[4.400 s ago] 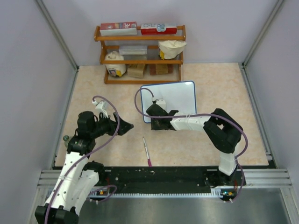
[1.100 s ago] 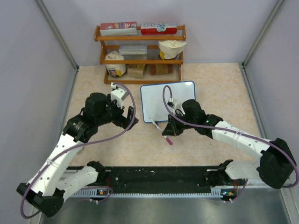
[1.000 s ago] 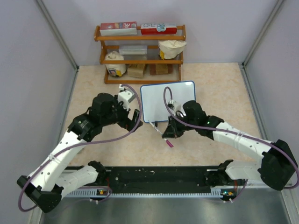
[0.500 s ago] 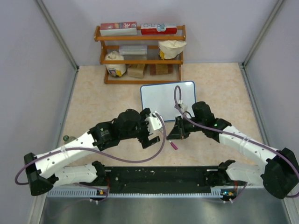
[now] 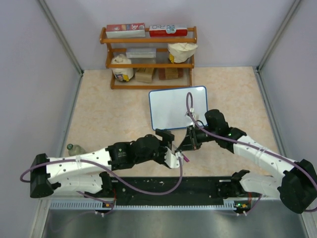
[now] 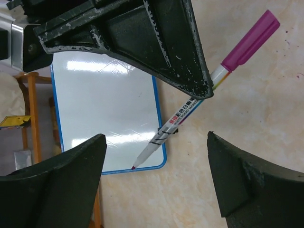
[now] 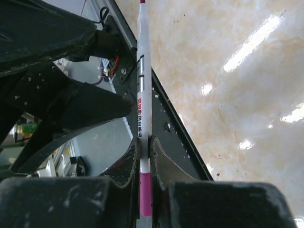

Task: Write a sentence on the whiteboard
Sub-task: Pass from the right arm to the left

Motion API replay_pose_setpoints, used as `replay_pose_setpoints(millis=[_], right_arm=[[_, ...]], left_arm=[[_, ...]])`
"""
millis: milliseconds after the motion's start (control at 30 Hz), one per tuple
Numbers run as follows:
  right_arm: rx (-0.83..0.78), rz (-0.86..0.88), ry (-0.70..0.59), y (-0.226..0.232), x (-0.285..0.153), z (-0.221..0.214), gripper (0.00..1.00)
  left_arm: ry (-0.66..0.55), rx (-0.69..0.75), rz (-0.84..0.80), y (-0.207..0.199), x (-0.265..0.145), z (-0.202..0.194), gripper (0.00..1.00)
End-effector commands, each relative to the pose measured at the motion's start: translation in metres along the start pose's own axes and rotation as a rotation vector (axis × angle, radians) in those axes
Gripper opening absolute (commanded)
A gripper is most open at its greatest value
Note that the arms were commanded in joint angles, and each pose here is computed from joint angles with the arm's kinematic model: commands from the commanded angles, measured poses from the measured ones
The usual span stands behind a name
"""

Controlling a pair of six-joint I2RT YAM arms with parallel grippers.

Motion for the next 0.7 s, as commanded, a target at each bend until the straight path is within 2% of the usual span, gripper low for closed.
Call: replay_pose_setpoints(millis=[0, 333, 433, 533, 567, 600, 667], right_arm=[[-0.046, 0.054, -0.037, 0.007, -0.004, 0.005, 0.0], [-0.06, 0.067, -0.056, 0.011, -0.007, 0.005, 0.0], [-0.063, 0.068, -0.061, 0.012, -0.008, 0.006, 0.0], [-0.066, 0.064, -0.07, 0.013, -0.009, 0.007, 0.0], [-0.066, 0.063, -0.071, 0.013, -0.009, 0.007, 0.0], [-0.068, 0.064, -0.074, 0.014, -0.01, 0.007, 0.0], [-0.069, 0.058, -0.085, 0.015, -0.01, 0.009, 0.0]], left_arm=[[0.026, 0.143, 0.099, 0.012, 0.014, 0.01, 0.85], [0.02, 0.195, 0.037, 0.003, 0.026, 0.011, 0.61], [0.046, 0.184, 0.045, 0.004, 0.029, 0.011, 0.49], [0.076, 0.186, 0.032, 0.003, 0.031, 0.008, 0.36], [0.089, 0.184, 0.021, 0.002, 0.032, 0.007, 0.28], [0.086, 0.181, 0.024, 0.003, 0.031, 0.009, 0.13], [0.084, 0.18, 0.018, 0.003, 0.031, 0.009, 0.0]])
Point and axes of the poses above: each gripper's point midway between its finger pads, its own x axis out along the fingers, its own y axis along the line the jaws close on, z = x × y, the point moved 8 cm from there along -x, back along the fingers, and after that the axes turned 3 degrees about -x, right-handed, at the moved point
